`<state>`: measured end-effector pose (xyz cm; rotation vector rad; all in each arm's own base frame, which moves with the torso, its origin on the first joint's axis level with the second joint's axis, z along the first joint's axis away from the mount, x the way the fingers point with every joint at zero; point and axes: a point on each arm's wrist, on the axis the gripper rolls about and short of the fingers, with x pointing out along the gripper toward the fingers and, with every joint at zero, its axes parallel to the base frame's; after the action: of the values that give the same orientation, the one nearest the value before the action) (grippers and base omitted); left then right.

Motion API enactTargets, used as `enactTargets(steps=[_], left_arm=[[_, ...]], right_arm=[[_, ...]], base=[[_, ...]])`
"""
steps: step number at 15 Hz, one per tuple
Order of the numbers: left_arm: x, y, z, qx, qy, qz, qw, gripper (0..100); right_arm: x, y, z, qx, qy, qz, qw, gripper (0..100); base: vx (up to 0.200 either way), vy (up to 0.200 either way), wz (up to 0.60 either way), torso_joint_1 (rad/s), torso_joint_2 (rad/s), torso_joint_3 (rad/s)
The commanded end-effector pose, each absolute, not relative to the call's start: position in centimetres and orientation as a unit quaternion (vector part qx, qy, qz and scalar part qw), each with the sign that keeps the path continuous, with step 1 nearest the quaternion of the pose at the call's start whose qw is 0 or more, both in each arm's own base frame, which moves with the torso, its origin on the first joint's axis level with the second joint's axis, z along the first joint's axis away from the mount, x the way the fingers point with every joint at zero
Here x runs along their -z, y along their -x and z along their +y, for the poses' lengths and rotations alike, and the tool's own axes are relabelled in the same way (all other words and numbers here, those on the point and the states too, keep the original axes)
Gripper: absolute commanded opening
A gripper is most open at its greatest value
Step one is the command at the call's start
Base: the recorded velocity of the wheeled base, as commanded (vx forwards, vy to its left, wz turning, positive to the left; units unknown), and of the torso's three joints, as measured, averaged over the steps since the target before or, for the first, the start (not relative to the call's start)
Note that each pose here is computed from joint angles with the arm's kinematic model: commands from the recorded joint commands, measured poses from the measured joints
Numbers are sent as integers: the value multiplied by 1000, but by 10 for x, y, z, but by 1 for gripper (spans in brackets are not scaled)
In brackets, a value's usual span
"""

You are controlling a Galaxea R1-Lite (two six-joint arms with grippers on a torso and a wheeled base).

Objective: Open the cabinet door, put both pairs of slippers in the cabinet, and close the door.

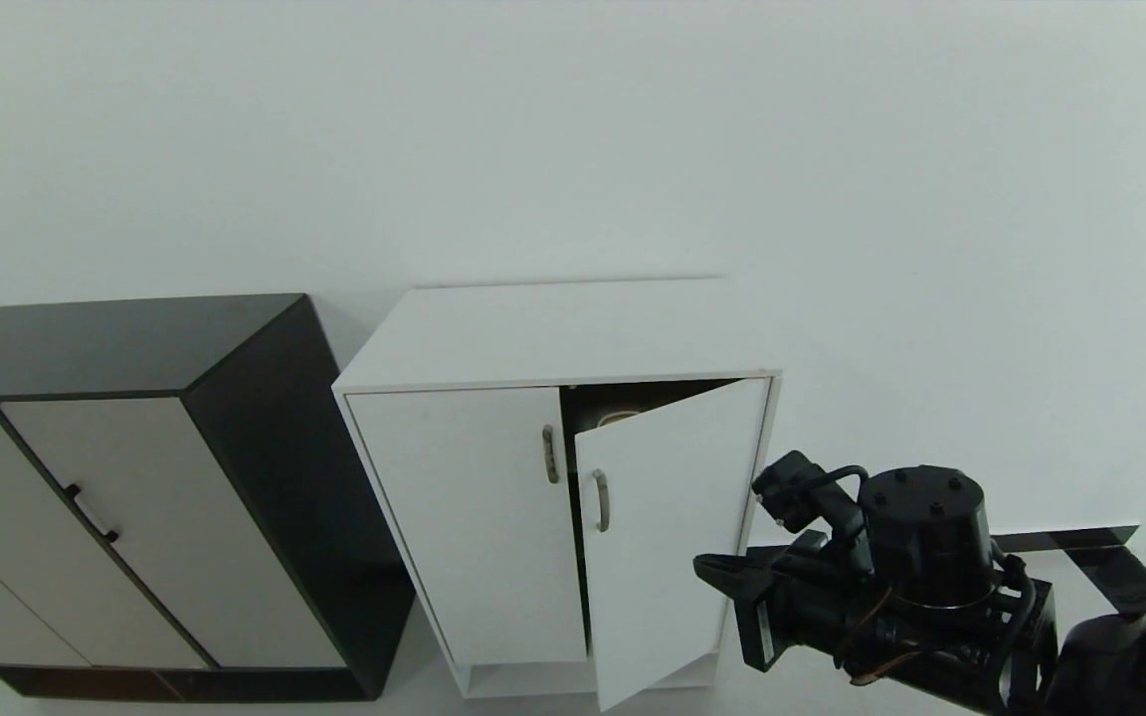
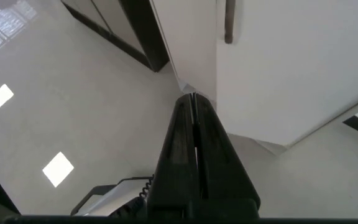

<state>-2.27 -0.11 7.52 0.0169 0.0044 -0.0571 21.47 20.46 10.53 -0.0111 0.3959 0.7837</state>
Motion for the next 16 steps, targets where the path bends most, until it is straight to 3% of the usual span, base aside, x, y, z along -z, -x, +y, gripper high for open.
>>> enactTargets(steps=[1, 10, 16], left_arm=[[-75, 23, -1, 28, -8, 2, 1000, 0], [-75, 23, -1, 28, -8, 2, 1000, 0], [-75, 23, -1, 28, -8, 2, 1000, 0]], right_arm=[[-104, -214, 204, -379, 6, 195, 904, 0], [-93, -201, 196, -433, 31, 212, 875, 0], [-91, -235, 212, -418, 23, 193, 887, 0]], base=[[0, 0, 0, 0, 0, 0], [178, 0, 0, 4, 3, 3], [0, 0, 0, 0, 0, 0]])
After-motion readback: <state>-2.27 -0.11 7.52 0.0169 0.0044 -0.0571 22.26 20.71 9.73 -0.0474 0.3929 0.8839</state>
